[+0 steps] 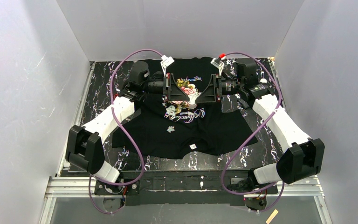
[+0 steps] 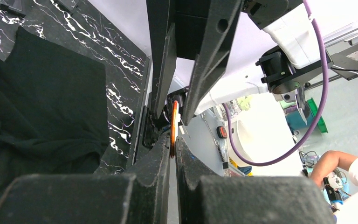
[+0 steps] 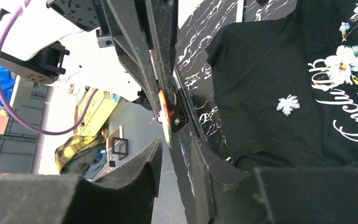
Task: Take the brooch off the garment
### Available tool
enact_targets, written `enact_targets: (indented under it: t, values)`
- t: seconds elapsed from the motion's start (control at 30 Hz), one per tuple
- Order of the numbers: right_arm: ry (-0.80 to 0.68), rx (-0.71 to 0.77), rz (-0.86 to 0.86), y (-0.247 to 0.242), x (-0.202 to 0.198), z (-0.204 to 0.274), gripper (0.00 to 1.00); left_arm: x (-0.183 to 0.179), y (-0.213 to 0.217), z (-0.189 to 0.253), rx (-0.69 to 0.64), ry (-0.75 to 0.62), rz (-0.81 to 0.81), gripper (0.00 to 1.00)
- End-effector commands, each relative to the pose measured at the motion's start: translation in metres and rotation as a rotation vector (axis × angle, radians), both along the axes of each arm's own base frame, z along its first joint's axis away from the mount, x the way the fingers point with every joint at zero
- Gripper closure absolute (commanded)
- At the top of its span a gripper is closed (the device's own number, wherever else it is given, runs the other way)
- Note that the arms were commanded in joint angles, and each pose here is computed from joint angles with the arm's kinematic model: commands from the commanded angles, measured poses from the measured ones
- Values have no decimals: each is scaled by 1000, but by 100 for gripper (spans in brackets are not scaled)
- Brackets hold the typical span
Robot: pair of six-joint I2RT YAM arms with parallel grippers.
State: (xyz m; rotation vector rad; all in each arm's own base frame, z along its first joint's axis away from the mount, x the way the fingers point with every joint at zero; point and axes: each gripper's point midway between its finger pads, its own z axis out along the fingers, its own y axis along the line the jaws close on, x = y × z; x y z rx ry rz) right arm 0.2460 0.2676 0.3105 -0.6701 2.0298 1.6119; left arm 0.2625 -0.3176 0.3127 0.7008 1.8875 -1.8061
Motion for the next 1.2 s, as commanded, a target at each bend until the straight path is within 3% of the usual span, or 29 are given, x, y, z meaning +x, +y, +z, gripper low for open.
enact_targets:
  t: [0.0, 0.4, 0.47, 0.53, 0.57, 0.6, 0.73, 0.8, 0.97, 1.17]
  values:
    - [-70, 20, 1, -1, -4, 13, 65, -15, 3, 20, -35, -59, -19, 100]
    - [-56, 68, 37, 2, -10, 21, 70, -18, -1, 17, -32, -40, -25, 100]
    - [-57, 72, 45, 2, -11, 21, 78, -17, -1, 17, -33, -40, -23, 100]
    - [-55, 74, 51, 2, -11, 21, 99, -16, -1, 16, -32, -38, -19, 100]
    - [-57, 73, 49, 2, -11, 21, 99, -16, -1, 16, -32, -39, -15, 100]
    - [-58, 70, 44, 2, -10, 21, 99, -14, -1, 16, -31, -39, -4, 97]
    - [-53, 28, 20, -1, -9, 13, 99, -7, 7, 14, -19, -49, 38, 55]
    - [-39, 3, 12, -3, -10, 8, 99, -3, 13, 9, 14, -65, 64, 48]
    - [-33, -8, 19, -5, -15, 5, 99, -2, 18, 3, 124, -155, 98, 41]
    - [-34, 14, 66, -2, -25, 7, 99, -2, 11, 6, 121, -121, 69, 44]
